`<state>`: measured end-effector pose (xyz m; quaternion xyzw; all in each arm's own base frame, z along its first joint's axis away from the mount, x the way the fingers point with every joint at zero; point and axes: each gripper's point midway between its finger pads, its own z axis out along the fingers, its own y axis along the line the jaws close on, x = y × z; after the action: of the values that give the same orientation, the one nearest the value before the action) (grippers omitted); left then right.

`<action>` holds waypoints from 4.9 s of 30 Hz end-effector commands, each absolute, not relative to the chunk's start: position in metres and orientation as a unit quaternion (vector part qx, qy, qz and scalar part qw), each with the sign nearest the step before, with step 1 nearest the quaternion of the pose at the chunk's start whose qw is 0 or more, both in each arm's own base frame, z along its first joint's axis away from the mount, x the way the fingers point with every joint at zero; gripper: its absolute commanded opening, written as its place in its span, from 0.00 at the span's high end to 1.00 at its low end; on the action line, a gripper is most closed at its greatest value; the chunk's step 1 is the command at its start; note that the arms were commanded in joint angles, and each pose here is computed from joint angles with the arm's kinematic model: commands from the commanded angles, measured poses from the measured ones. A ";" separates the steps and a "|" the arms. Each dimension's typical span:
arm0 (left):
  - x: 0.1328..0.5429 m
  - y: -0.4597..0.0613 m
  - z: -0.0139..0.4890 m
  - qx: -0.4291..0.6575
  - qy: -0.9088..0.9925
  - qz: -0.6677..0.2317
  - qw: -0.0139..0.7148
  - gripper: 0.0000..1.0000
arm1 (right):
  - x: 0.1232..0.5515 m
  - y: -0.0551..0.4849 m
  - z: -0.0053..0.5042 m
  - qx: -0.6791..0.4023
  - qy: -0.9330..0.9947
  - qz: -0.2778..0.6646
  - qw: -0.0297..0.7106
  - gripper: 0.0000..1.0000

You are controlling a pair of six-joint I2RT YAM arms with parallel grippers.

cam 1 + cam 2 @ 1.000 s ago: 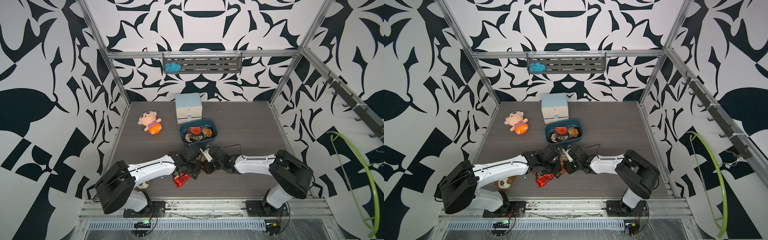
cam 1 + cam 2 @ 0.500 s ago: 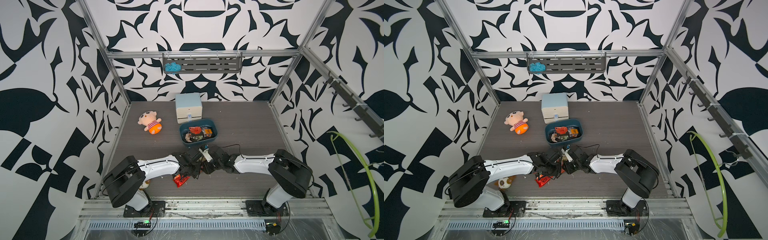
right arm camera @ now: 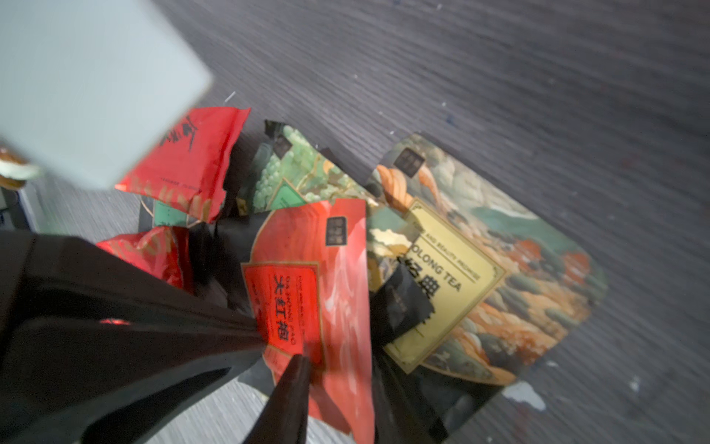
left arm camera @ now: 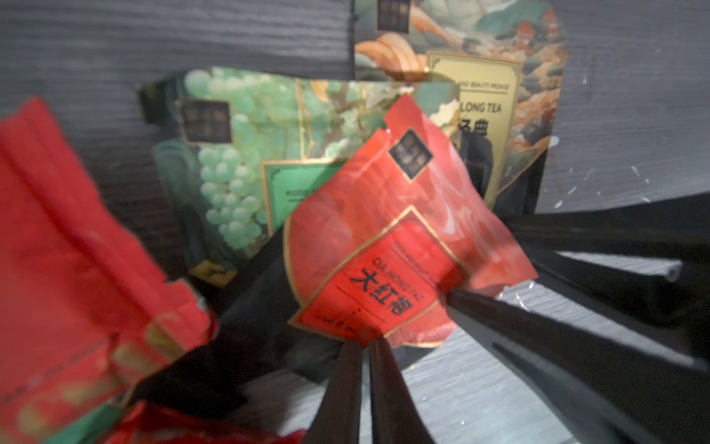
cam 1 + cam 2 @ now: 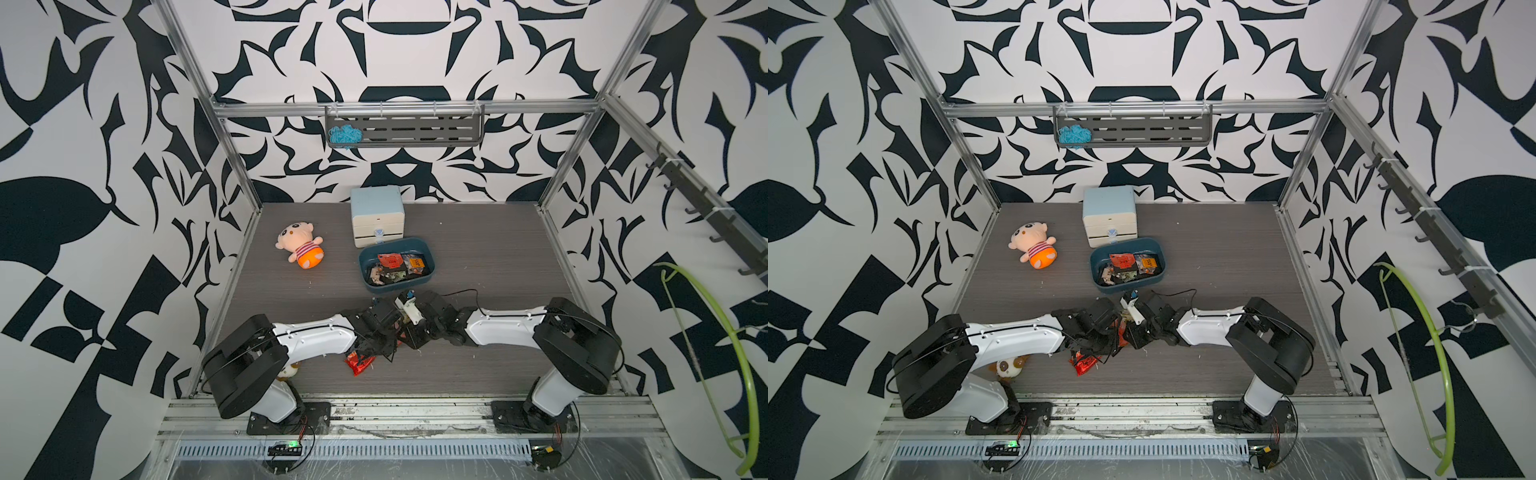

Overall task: Put the tea bags into the storage box
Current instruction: Pick up the tea bag from the center of the board, then place the tea bag in the storage box, then pick up the tea bag from the center of the board.

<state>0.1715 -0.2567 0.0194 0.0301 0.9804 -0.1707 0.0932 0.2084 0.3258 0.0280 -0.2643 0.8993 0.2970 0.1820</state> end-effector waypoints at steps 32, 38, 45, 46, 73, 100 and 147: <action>0.264 -0.204 0.168 0.080 0.947 -0.159 0.269 0.36 | 0.273 0.246 0.186 -0.111 0.863 0.228 0.437 1.00; 0.262 -0.219 0.184 0.118 0.932 -0.198 0.280 0.35 | 0.325 0.228 0.195 -0.028 0.884 0.256 0.389 1.00; 0.252 -0.216 0.164 0.114 0.948 -0.187 0.232 0.36 | 0.385 0.238 0.172 0.011 0.898 0.290 0.330 1.00; 0.250 -0.218 0.164 0.116 0.947 -0.194 0.226 0.37 | 0.391 0.243 0.170 0.008 0.899 0.290 0.327 1.00; 0.221 -0.249 0.088 0.085 0.974 -0.211 0.003 0.76 | 0.311 0.265 0.163 -0.057 0.916 0.264 0.295 0.64; 0.223 -0.235 0.025 0.027 0.987 -0.145 -0.056 1.00 | 0.232 0.335 0.064 -0.037 0.936 0.273 0.221 0.69; 0.220 -0.229 0.009 0.023 0.990 -0.121 -0.075 1.00 | 0.248 0.370 0.059 -0.025 0.930 0.296 0.217 0.94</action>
<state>0.2245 -0.2359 0.0206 0.0263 0.9879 -0.1422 -0.0566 0.2380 0.3459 0.0273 -0.0181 0.9485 0.2522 0.1909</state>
